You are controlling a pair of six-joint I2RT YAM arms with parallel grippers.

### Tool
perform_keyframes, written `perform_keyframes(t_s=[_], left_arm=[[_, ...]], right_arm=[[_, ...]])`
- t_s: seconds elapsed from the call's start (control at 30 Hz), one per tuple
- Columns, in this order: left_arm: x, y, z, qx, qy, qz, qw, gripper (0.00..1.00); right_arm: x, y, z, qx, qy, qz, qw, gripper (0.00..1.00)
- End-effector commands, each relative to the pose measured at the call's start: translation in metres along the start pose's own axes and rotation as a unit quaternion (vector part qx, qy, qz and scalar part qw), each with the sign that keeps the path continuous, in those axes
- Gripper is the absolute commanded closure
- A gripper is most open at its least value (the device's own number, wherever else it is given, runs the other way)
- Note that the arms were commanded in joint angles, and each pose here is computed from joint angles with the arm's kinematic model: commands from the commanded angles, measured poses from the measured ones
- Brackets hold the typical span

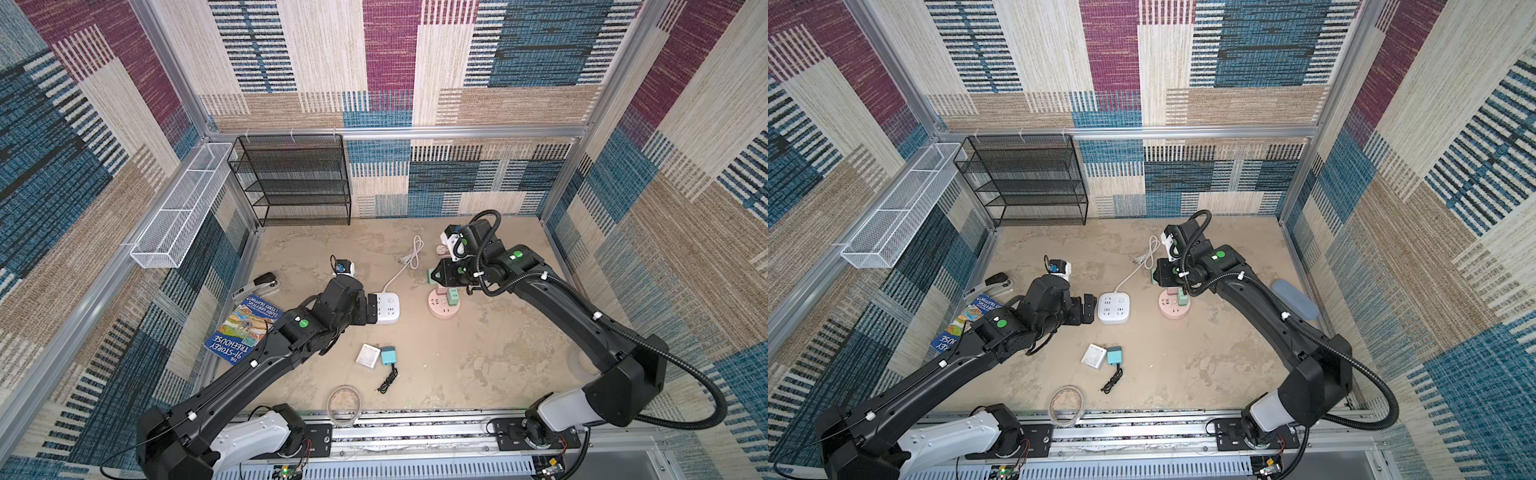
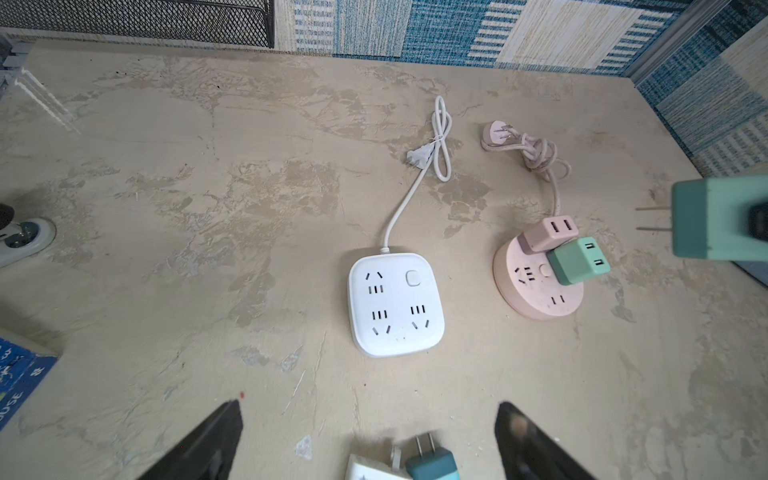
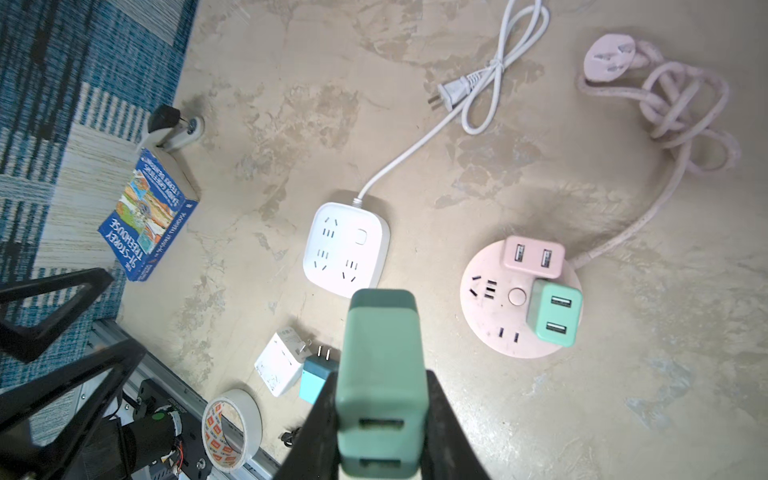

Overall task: Insert the plug
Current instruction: 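Carry the mint-green plug over the pink round power strip with the right gripper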

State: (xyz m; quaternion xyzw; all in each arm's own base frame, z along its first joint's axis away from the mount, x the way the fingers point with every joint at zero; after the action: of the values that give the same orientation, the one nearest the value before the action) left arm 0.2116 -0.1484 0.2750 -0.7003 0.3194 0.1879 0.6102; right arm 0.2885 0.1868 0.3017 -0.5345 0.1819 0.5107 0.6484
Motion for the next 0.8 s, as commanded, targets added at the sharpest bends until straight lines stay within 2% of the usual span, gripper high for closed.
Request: perform_keyframes(t_s=[0.0, 0.27, 0.43, 0.77], left_arm=[[-0.002, 0.001, 0.004, 0.013, -0.009, -0.005, 1.0, 0.0], [0.002, 0.004, 0.004, 0.006, -0.006, 0.002, 1.0, 0.0], [0.006, 0.005, 0.001, 0.0, 0.003, 0.004, 1.0, 0.0], [0.014, 0.01, -0.003, -0.01, 0.023, 0.02, 0.999, 0.0]], right_arm=[[0.004, 0.006, -0.005, 0.002, 0.022, 0.034, 0.999, 1.0], [0.013, 0.007, -0.007, 0.005, 0.037, 0.048, 0.998, 1.0], [0.027, 0.011, -0.013, 0.001, 0.07, 0.071, 0.995, 1.0], [0.055, 0.019, -0.023, -0.007, 0.093, 0.103, 0.99, 1.0]])
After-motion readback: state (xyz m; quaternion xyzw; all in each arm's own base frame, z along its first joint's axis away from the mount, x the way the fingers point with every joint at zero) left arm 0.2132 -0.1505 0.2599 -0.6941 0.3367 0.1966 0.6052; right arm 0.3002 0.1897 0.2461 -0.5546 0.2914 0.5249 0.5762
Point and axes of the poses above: each gripper's point midway between its finger pads, its own x axis out along the fingers, its own z axis along the line the jaws close on, y = z × x, the point moved 9 cm from there along -x, back along the fingers, and after that the axes turned 2 degrees about -x, right-handed, at the moved point
